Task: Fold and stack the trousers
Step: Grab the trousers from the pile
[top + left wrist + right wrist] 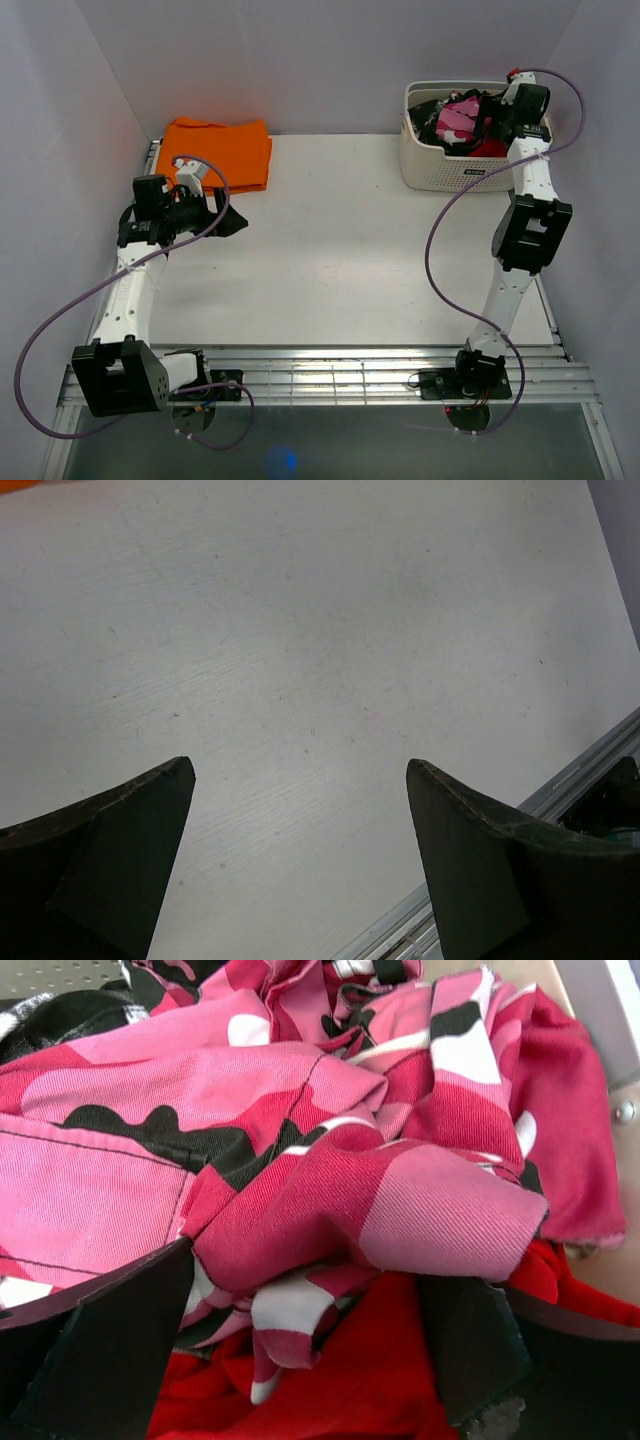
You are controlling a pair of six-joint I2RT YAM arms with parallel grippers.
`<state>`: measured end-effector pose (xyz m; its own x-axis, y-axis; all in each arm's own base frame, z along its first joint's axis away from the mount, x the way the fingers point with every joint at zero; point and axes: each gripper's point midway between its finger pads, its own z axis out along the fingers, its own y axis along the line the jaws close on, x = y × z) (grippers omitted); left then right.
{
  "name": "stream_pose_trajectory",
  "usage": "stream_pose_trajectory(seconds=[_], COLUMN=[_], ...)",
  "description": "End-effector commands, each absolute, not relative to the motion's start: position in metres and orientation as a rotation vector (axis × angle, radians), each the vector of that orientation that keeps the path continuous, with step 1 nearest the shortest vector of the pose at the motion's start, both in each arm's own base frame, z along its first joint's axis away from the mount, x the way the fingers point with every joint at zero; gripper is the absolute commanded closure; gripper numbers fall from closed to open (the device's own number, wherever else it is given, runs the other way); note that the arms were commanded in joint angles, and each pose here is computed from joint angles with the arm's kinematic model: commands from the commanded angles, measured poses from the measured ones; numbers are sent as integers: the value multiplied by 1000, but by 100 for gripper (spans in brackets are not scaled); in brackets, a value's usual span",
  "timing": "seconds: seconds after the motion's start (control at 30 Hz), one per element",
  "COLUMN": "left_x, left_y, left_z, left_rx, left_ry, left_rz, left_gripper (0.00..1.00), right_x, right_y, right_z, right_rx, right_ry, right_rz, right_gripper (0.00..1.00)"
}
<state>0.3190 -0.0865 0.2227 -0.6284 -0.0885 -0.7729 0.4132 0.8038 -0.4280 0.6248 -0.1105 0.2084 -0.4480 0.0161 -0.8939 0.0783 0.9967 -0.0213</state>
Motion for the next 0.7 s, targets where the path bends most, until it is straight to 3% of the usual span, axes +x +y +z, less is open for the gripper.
stream_pose_trajectory(seconds=[0.0, 0.03, 0.07, 0.13, 0.17, 0.23, 0.67], left_x=[317, 316, 317, 317, 318, 317, 315], left_y=[-86, -87, -86, -85, -84, -86, -87], left_z=[219, 219, 219, 219, 219, 220, 228], left_rx=[237, 239, 239, 238, 236, 240, 245], left_ry=[2133, 2134, 2134, 2136, 2135, 2132, 2108], left_rz=[-746, -746, -743, -734, -731, -737, -739], left_gripper=[2, 2, 2, 2, 2, 2, 2], right_x=[651, 653, 653, 653, 653, 648, 582], right_y=[-107, -105, -103, -97, -95, -92, -58], right_z=[221, 225, 230, 248, 256, 283, 471], right_rx=[5, -3, -12, -35, -41, -56, -25], right_ry=[1923, 1912, 1899, 1857, 1841, 1793, 1394], right_rz=[-112, -105, -96, -77, -77, -74, 61], right_gripper=[4, 13, 39, 59, 74, 92, 92])
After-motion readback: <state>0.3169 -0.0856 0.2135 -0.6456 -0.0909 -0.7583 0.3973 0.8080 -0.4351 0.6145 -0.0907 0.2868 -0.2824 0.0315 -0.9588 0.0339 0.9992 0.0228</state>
